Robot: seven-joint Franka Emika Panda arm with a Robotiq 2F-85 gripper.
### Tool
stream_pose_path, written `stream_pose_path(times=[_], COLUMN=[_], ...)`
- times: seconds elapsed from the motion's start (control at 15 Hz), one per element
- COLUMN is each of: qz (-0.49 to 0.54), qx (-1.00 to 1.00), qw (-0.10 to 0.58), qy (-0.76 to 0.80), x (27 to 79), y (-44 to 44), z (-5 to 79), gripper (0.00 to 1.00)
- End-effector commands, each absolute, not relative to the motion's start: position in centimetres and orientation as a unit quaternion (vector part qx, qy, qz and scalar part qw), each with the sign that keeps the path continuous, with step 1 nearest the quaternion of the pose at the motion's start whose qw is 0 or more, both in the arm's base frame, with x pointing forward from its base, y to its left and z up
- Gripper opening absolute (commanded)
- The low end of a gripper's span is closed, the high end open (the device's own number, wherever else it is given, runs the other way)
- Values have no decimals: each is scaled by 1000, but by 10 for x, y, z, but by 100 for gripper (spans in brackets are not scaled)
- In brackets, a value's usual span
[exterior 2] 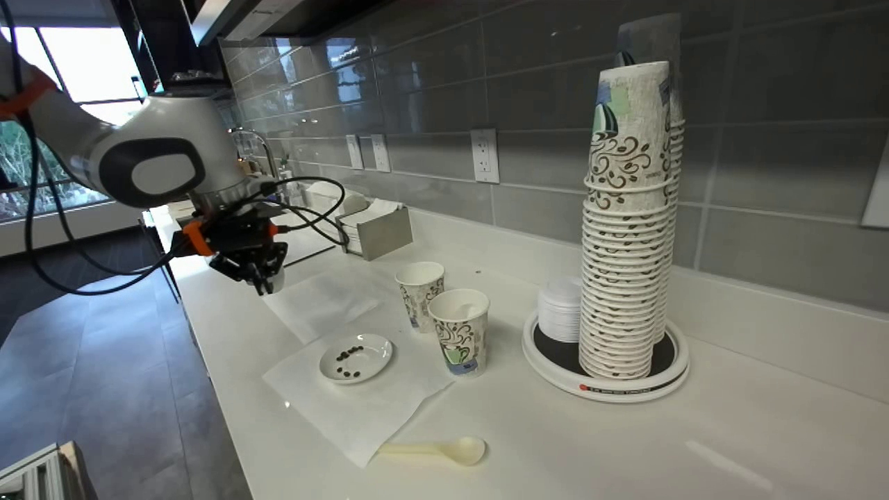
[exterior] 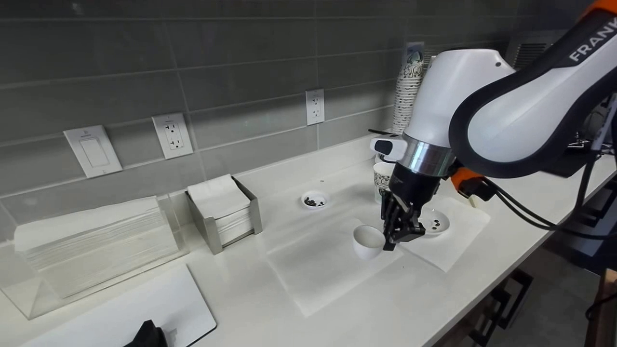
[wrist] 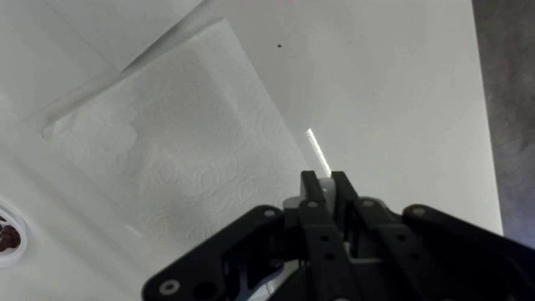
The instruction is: Remove the cup from the white plate
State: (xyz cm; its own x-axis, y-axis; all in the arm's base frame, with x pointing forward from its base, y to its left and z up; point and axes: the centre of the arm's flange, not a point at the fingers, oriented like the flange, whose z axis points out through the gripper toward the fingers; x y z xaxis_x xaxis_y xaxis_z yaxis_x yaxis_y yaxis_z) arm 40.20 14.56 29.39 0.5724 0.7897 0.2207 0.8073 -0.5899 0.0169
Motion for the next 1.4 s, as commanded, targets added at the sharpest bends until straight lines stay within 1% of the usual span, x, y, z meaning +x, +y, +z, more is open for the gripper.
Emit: stream_pose_path(times=[0.0,0.27,0.33,0.67,0.87,1.33], qz=[-102,-101,-101,-100,-74,-54], qx=[-885,-885,-885,-870,-862,-868], qw=[43,43,43,47,44,26], qy=[-452,-453,-453,-481,-499,-493], x=[403,403,403,448,474,513], y=[146,146,146,177,204,234], z=[293,292,292,300,297,274], gripper=[11,11,3,3,3,3])
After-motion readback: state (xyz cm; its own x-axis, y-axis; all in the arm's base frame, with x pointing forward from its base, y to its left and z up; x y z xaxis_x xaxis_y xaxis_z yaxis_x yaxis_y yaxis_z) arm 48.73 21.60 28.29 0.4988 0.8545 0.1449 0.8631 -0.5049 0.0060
